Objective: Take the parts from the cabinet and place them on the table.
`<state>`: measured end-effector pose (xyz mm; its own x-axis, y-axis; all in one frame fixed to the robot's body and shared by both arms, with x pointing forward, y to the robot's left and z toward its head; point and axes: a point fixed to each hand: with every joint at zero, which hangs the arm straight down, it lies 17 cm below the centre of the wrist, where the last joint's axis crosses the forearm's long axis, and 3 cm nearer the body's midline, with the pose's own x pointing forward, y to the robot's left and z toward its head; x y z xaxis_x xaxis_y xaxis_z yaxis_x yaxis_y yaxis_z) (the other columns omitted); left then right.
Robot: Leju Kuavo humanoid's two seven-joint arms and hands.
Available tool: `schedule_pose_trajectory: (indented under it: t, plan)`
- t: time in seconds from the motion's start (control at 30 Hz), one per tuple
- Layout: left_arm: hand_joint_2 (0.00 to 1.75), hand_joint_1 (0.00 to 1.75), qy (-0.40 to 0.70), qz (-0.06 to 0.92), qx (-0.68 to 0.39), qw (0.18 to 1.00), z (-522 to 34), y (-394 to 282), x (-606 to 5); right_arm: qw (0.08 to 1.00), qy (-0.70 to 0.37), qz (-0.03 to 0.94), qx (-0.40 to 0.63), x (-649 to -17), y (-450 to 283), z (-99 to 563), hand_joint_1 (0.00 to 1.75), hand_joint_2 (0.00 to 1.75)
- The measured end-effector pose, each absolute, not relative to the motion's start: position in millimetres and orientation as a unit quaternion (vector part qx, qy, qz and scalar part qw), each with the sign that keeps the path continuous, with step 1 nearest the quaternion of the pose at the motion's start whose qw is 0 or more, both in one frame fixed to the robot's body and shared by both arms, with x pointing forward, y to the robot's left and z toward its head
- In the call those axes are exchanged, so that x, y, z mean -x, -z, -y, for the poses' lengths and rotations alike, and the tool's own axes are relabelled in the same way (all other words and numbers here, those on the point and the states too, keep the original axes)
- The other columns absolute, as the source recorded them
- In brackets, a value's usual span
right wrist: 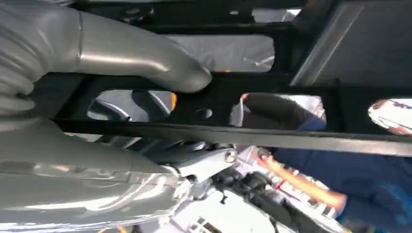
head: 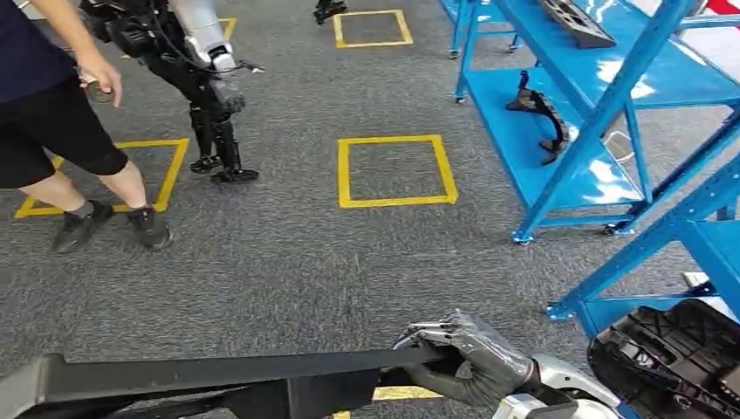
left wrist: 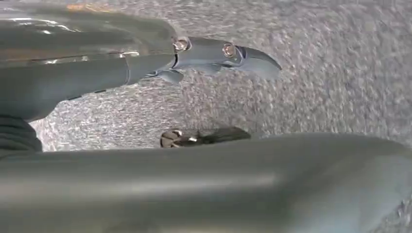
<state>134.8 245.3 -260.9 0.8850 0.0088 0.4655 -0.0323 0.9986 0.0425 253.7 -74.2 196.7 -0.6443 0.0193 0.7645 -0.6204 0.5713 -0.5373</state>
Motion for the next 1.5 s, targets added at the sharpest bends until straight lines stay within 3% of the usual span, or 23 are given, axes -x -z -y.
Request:
schedule_pose_trajectory:
  t: [1.5]
  plan:
    - [1.75,0.00,-0.007,0.238,-0.011,0.971,-226.2,259.7,-134.4,0.368,-0.458,0.788,-0.183,-249.0,-196.2,95.0,1.75,1.75]
